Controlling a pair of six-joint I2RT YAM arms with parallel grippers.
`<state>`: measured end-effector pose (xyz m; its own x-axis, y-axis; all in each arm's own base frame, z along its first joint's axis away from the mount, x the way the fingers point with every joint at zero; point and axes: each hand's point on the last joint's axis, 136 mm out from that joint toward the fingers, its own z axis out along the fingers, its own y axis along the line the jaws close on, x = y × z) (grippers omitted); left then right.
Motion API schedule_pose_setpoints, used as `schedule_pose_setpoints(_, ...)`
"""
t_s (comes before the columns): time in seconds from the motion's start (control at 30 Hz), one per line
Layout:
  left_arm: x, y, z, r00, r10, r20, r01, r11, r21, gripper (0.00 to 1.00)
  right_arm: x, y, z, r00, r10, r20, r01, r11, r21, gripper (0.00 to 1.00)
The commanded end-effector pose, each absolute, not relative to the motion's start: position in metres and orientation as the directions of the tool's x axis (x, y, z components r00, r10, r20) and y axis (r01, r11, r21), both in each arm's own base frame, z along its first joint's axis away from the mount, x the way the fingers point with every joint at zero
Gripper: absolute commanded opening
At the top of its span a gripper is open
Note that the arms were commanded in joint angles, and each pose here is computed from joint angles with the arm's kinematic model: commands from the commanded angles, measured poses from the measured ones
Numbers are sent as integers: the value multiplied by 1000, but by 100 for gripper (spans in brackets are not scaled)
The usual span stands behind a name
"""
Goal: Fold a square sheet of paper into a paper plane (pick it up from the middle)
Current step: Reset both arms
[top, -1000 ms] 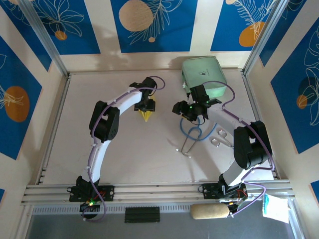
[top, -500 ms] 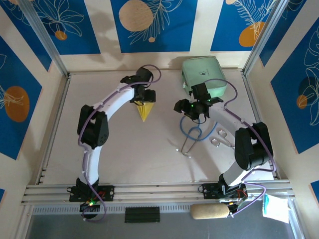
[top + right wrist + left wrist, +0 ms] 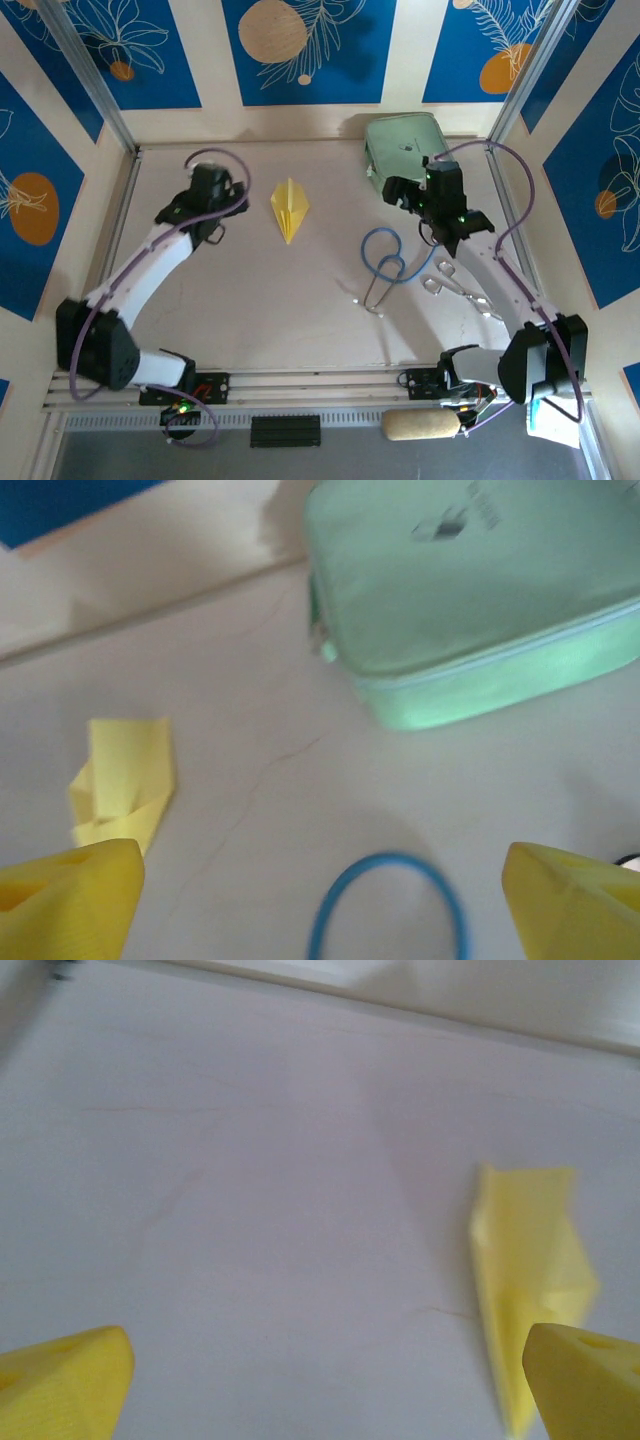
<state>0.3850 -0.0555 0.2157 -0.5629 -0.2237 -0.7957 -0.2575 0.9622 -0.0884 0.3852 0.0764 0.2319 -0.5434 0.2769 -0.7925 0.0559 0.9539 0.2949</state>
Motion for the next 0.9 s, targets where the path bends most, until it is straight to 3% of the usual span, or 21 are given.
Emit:
schedule_pose_setpoints(0.0, 373, -6, 218, -421, -227, -878, -367, 928, -64, 99, 389, 35, 218, -430, 185, -883, 147, 980, 134, 99)
schedule_pose_setpoints(0.27, 331, 51, 173, -377, -75, -923, -412, 906, 95, 99, 376, -23, 152, -447, 242, -861, 284, 951, 120, 99)
schedule_pose_setpoints(0.4, 333, 52, 148, -394, -50, -918, -347, 933, 98, 99, 377, -19, 134, -433, 197, -879, 215, 970, 111, 99)
schedule_pose_setpoints(0.57, 347, 30, 142, -299, -46, -953, -195, 981, 13, 99, 380, -1, 127, -364, 105, -926, 79, 994, 81, 99)
schedule_pose_setpoints(0.87, 367, 7, 126, -231, -19, -973, -49, 999, -8, 99, 384, 14, 109, -304, 107, -946, -41, 991, 125, 99)
